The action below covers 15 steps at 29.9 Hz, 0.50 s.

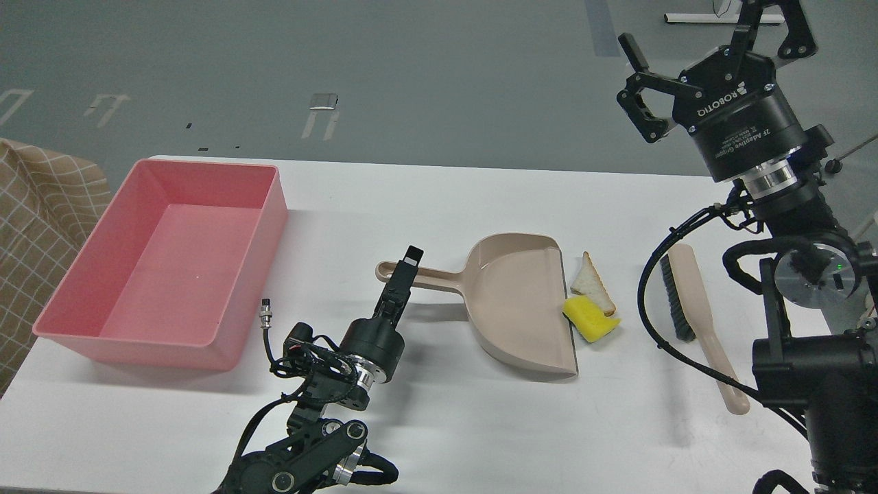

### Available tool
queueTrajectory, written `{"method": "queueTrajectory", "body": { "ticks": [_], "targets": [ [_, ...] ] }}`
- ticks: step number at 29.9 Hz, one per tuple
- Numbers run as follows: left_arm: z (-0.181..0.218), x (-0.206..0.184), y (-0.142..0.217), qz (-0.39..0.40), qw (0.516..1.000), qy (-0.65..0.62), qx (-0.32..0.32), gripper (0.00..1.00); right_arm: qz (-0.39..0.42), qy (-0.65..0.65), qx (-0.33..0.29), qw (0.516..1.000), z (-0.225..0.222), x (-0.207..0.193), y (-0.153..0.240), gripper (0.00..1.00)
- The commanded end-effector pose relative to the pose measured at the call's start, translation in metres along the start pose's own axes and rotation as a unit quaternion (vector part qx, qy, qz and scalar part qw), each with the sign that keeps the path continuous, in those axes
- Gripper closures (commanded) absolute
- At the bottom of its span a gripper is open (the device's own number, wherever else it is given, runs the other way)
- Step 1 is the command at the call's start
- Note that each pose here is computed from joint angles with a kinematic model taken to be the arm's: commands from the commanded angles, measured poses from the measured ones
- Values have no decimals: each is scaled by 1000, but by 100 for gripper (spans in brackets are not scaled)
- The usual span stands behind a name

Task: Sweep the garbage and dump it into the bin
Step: 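Close the left gripper on the dustpan handle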

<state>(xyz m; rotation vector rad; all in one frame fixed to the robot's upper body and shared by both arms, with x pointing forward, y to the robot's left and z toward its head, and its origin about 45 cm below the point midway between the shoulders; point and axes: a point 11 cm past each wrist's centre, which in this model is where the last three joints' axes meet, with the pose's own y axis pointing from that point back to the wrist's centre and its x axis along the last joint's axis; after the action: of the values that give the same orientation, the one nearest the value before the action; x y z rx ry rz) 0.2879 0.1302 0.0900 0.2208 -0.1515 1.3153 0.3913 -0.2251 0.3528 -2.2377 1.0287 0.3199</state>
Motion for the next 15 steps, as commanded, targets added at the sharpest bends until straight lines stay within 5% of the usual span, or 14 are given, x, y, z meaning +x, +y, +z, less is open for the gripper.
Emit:
{"method": "queueTrajectory", "body": {
  "ticks": [1,3,15],
  "targets": [
    [-2,2,-2,0,1000,-6,1,23,0,0,1,1000,0,0,0,0],
    [-3,2,-2,1,1000,-7,2,35,3,-1,-1,1000,1,2,1,0],
    [-11,4,-1,2,1000,-15,13,54,5,-2,-1,1000,1,3,1,0]
  ]
}}
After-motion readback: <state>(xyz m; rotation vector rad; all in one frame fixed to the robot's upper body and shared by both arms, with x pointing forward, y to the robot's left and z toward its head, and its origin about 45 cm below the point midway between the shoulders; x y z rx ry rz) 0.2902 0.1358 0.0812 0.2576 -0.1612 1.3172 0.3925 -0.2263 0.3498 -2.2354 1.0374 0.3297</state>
